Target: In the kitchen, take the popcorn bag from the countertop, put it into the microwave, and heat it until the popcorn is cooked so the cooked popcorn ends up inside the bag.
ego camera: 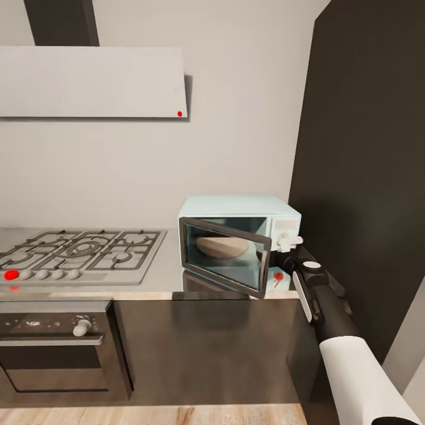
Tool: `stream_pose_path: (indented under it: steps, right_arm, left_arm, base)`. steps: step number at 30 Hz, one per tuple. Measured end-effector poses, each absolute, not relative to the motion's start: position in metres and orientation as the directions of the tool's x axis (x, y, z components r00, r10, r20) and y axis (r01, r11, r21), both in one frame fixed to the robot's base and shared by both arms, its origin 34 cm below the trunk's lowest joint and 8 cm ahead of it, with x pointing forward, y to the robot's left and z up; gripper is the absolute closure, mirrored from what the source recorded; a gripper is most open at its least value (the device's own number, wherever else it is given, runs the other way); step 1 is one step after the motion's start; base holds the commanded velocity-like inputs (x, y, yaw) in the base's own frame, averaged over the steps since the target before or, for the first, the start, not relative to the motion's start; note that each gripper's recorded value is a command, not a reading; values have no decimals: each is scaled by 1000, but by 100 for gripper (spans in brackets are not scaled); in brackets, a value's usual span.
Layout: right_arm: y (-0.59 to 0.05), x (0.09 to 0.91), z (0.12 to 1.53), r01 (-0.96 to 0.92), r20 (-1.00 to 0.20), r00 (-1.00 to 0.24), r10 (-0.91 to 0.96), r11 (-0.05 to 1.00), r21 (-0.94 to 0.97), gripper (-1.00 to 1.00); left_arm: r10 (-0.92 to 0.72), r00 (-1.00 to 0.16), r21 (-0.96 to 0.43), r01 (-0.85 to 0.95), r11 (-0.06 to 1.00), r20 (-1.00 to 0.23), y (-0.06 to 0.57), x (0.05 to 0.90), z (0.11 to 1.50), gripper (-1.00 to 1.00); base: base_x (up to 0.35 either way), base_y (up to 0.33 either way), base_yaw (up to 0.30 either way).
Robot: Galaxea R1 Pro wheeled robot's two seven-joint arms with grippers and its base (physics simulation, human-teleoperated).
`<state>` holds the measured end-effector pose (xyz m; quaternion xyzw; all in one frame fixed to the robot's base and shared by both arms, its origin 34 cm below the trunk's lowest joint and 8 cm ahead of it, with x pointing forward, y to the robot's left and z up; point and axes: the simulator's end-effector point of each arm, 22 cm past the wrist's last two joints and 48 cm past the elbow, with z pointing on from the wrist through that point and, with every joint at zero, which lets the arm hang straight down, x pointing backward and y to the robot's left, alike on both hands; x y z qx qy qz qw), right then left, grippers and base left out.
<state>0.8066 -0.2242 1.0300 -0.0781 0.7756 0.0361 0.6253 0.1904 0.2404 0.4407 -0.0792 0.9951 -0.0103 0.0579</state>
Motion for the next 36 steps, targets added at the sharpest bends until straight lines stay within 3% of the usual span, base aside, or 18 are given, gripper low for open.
stream_pose_path:
  steps: [18, 36]
  right_arm:
    - [-231, 806, 1029, -163, -974, -210, -81, 986, -47, -100]
    - [-254, 800, 1021, -231, -961, -238, -142, 969, -86, -100]
  left_arm:
    - [-160, -981, -30, -157, 987, -113, 240, 190, 441, -100]
    - [-156, -981, -31, -153, 988, -115, 241, 191, 441, -100]
  base:
    - [-99, 270, 0]
    - [-4, 8, 0]
